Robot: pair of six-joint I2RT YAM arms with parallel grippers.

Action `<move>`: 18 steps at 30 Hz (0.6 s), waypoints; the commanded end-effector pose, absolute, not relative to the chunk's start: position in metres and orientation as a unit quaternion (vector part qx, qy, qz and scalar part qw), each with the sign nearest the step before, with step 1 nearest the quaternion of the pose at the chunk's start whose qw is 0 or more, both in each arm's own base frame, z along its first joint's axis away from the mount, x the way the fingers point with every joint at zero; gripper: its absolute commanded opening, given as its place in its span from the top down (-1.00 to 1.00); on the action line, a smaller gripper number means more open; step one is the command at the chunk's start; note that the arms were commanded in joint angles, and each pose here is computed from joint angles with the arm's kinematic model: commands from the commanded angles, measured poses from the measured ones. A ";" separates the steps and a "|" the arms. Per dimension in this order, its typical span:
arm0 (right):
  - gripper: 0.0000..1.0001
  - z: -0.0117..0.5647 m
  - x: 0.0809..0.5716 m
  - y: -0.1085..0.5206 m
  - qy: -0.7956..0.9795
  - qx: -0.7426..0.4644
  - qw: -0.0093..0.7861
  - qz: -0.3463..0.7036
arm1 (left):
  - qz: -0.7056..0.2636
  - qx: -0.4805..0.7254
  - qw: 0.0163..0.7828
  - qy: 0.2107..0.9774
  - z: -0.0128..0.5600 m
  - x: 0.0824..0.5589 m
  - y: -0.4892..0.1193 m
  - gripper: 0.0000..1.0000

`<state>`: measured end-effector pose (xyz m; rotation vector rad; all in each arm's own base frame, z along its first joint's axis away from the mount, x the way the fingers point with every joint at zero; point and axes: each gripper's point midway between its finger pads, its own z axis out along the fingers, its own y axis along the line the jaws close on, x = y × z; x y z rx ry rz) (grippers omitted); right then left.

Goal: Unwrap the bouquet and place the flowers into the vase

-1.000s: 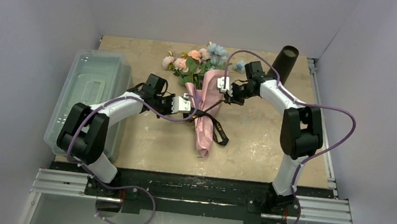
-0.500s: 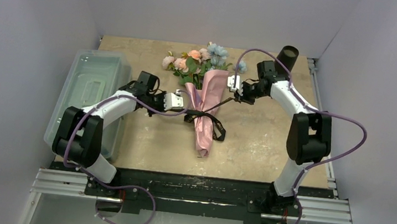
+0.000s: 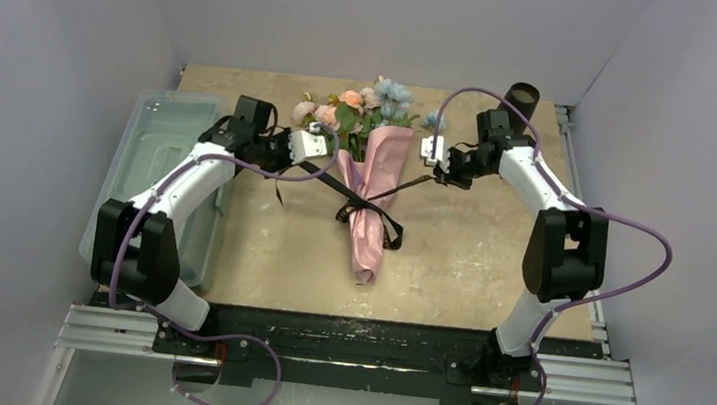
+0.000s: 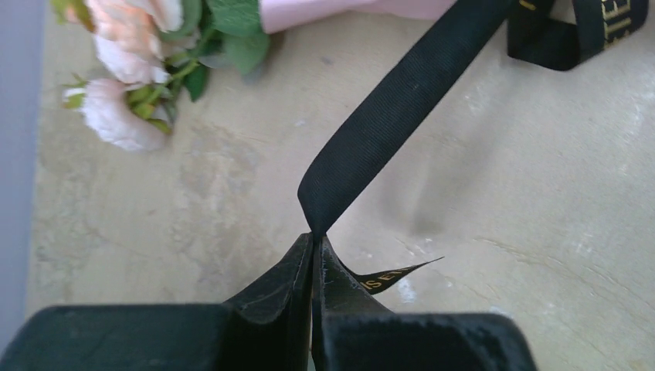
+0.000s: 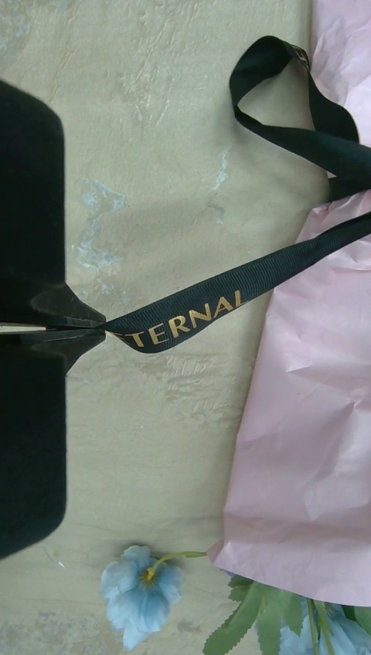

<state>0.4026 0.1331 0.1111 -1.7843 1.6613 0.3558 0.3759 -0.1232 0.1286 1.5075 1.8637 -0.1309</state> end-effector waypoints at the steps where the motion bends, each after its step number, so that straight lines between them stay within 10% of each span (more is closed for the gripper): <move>1: 1.00 0.136 0.403 0.125 0.625 -0.690 0.349 0.108 | -0.026 0.554 0.424 0.716 0.186 0.398 -0.121 1.00; 18: 1.00 0.193 0.406 0.104 0.639 -0.653 0.400 0.069 | 0.007 0.485 0.511 0.710 0.267 0.430 -0.103 1.00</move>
